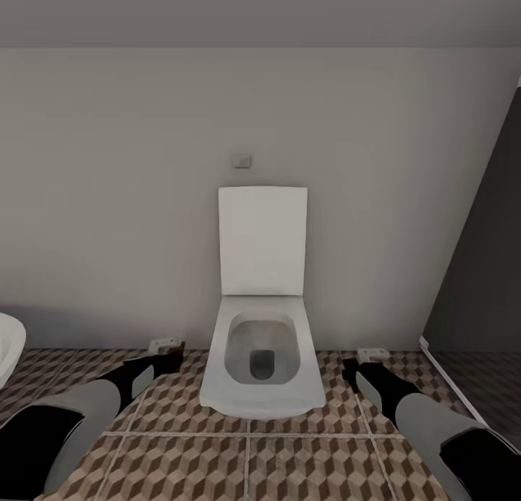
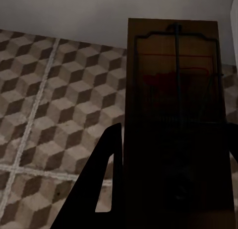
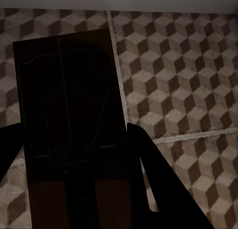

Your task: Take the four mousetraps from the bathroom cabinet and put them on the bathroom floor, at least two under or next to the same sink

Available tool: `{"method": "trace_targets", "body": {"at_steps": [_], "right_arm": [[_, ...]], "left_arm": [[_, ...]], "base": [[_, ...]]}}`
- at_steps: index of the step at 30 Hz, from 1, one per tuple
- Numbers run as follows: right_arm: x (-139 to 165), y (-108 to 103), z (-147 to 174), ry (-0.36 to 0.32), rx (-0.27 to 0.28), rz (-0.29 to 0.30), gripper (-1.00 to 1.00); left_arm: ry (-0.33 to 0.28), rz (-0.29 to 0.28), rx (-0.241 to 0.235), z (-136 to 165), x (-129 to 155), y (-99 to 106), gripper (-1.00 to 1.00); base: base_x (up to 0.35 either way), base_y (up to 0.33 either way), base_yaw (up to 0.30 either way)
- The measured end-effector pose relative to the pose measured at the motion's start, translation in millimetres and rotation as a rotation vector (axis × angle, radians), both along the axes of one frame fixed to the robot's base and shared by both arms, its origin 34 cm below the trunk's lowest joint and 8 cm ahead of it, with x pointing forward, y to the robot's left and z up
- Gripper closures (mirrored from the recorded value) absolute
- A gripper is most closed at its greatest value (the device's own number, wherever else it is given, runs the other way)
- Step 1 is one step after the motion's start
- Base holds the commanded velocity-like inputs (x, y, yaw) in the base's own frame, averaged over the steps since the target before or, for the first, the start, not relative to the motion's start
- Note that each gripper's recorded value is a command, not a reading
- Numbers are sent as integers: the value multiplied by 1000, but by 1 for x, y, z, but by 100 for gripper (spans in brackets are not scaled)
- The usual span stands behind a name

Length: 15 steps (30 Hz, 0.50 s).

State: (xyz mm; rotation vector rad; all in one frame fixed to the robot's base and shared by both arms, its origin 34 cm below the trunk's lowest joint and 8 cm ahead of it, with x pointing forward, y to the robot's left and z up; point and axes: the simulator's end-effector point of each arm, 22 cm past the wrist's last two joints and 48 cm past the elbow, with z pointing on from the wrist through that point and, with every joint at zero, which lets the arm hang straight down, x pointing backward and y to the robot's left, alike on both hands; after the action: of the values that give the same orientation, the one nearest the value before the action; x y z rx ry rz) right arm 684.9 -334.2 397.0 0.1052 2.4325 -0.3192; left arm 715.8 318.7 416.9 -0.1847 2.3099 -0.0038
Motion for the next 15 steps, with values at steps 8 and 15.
{"method": "trace_targets", "body": {"at_steps": [8, 15], "right_arm": [[0, 0, 0, 1, 0, 0, 100], [-3, 0, -18, 29, 0, 1, 100]], "left_arm": [[8, 1, -2, -2, -1, -2, 100], [39, -5, -7, -21, -4, -7, 100]], "base": [[0, 0, 0], [0, 0, 0]]}}
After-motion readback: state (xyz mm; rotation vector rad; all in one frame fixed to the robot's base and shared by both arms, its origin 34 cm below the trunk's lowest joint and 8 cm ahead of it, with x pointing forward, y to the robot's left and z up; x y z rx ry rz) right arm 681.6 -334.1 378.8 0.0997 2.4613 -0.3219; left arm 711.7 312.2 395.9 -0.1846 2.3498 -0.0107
